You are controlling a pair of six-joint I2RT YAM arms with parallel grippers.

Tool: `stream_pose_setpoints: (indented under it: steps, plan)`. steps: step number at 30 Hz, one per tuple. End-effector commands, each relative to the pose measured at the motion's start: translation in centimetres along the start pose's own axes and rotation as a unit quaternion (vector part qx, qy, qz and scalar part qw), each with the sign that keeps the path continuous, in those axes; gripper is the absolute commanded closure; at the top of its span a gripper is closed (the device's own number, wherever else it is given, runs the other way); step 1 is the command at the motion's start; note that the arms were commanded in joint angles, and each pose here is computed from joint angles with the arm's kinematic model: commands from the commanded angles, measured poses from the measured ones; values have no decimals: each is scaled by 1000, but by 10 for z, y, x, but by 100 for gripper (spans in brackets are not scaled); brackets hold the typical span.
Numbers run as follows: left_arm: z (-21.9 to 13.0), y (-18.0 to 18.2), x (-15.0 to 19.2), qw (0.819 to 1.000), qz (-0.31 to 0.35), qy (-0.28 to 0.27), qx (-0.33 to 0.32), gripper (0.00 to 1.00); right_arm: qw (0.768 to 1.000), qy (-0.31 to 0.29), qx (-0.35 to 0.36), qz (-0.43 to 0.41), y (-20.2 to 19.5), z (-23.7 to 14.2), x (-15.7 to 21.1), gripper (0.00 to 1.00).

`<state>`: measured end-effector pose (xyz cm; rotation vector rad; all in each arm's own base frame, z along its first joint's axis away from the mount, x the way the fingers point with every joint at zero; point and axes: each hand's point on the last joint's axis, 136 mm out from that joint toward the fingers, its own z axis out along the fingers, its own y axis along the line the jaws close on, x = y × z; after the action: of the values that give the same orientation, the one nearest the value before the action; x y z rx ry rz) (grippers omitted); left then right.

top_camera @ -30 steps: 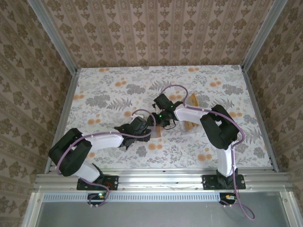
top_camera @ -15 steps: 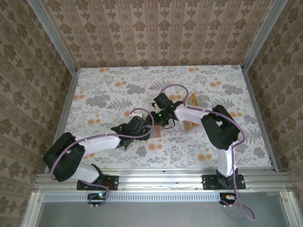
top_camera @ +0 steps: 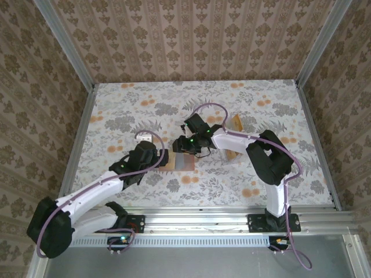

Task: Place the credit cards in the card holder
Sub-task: Flip over the card slot on the card holder.

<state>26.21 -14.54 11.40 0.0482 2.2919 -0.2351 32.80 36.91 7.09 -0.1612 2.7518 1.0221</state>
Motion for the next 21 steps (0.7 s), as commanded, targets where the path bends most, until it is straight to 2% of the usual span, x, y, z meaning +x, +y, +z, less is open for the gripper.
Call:
stream_pose_setpoints:
  steps: [1, 9, 16, 21]
  plan:
    - [-6, 11, 6, 1000, -9, 8, -4, 0, 1000, 14, -10, 1, 16, 14, 3, 56]
    - [-10, 23, 8, 1000, -28, 6, -3, 0, 1000, 29, -4, -4, 31, 37, 8, 56]
    - [-12, 26, 9, 999, -36, 3, 3, 0, 999, 40, 10, 10, 22, 59, 11, 55]
    - [-10, 24, 13, 999, -36, 11, 9, 0, 999, 45, 6, 10, 25, 60, 10, 55]
